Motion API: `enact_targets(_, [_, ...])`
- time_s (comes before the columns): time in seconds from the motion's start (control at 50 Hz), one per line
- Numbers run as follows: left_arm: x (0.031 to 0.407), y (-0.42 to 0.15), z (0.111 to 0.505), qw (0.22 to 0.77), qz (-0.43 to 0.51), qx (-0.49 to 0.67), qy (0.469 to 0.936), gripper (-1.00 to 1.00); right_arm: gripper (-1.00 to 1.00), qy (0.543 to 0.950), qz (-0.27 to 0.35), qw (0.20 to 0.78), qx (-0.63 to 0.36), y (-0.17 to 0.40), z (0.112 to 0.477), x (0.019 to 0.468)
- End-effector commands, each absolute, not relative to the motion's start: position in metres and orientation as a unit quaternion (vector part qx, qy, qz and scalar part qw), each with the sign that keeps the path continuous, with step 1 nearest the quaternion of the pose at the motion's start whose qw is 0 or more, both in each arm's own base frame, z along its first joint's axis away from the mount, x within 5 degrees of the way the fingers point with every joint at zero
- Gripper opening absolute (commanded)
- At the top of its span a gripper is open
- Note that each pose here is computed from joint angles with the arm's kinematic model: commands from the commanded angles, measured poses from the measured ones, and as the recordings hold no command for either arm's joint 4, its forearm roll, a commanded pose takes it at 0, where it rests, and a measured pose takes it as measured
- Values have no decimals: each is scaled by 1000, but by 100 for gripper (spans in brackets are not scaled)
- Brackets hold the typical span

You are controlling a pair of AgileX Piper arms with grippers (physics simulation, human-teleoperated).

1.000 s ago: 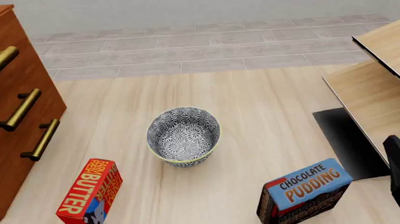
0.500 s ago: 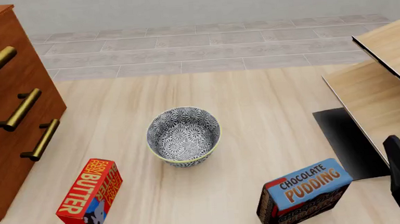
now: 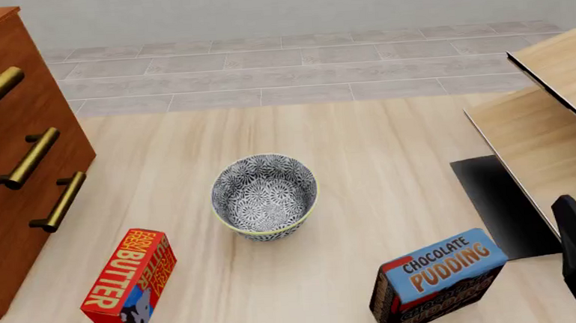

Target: Close the top drawer of the cabinet and put the bowl on top of it.

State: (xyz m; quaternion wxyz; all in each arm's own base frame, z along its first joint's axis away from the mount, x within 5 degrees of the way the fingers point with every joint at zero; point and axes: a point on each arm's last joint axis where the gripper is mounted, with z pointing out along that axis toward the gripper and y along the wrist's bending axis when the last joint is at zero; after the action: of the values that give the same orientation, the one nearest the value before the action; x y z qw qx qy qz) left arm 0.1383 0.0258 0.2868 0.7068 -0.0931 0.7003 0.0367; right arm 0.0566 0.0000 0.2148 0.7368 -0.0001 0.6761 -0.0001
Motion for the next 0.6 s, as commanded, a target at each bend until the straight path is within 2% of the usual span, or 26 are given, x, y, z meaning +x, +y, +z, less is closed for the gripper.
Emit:
enact_targets(0.02, [117, 9, 296, 716, -7, -57, 695, 100, 100, 676, 0, 737, 0, 0, 215, 57])
enact_targets(0.3, [105, -7, 305, 709, -59, -8, 703, 100, 100, 676, 0, 737, 0, 0, 215, 57])
enact_targets(0.38, [96, -10, 313, 721, -71, 3, 690, 100, 100, 676, 0, 737, 0, 0, 215, 57])
enact_targets(0.6, [96, -20, 319, 689, -125, 21, 713, 100, 100, 676, 0, 737, 0, 0, 215, 57])
